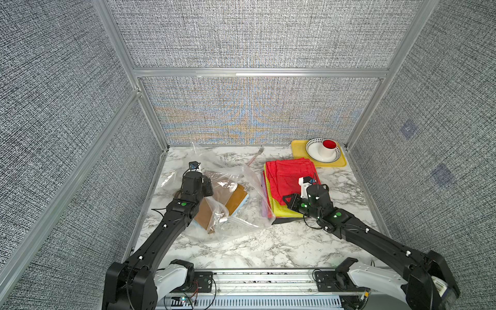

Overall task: Take the trousers out of the vacuum bag
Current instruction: Place the trousers at the center of the board.

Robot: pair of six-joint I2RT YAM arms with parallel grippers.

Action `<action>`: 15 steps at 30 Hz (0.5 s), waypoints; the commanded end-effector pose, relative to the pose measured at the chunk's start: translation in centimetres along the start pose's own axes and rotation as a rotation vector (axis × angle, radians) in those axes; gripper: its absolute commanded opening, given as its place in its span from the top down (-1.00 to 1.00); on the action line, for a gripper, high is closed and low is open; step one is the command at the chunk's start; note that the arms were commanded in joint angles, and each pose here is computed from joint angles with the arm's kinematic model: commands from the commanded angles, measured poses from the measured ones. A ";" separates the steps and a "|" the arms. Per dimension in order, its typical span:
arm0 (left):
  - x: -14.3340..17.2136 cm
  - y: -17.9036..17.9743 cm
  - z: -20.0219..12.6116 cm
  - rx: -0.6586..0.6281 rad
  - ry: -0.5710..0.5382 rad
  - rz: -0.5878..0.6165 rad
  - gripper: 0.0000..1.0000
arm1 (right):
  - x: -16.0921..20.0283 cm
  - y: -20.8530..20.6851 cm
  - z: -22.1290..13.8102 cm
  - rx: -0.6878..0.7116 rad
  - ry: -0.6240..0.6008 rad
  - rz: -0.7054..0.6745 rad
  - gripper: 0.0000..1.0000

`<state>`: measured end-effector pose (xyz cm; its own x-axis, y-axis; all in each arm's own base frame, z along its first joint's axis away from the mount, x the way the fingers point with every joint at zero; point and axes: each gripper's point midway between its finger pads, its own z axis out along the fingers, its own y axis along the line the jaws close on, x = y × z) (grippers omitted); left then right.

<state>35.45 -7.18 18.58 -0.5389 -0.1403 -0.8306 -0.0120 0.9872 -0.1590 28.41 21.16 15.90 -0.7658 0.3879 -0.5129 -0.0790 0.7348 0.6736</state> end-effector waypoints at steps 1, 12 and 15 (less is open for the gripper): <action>-0.4 -0.1 -0.2 0.002 -0.011 0.012 1.00 | 0.9 -0.2 0.1 -0.004 0.035 0.010 0.81; -1.2 -0.5 -0.6 0.019 -0.018 0.016 1.00 | 2.4 0.4 0.4 0.027 0.190 -0.163 0.16; -1.4 -0.5 -0.9 0.018 -0.024 0.017 1.00 | 3.0 1.2 -0.5 0.006 0.260 -0.238 0.12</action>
<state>35.51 -7.34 19.67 -0.5289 -0.1371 -0.8375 0.0003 0.9868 -0.1617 27.41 22.49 15.45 -0.8415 0.1981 -0.5027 -0.1650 0.7917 0.5882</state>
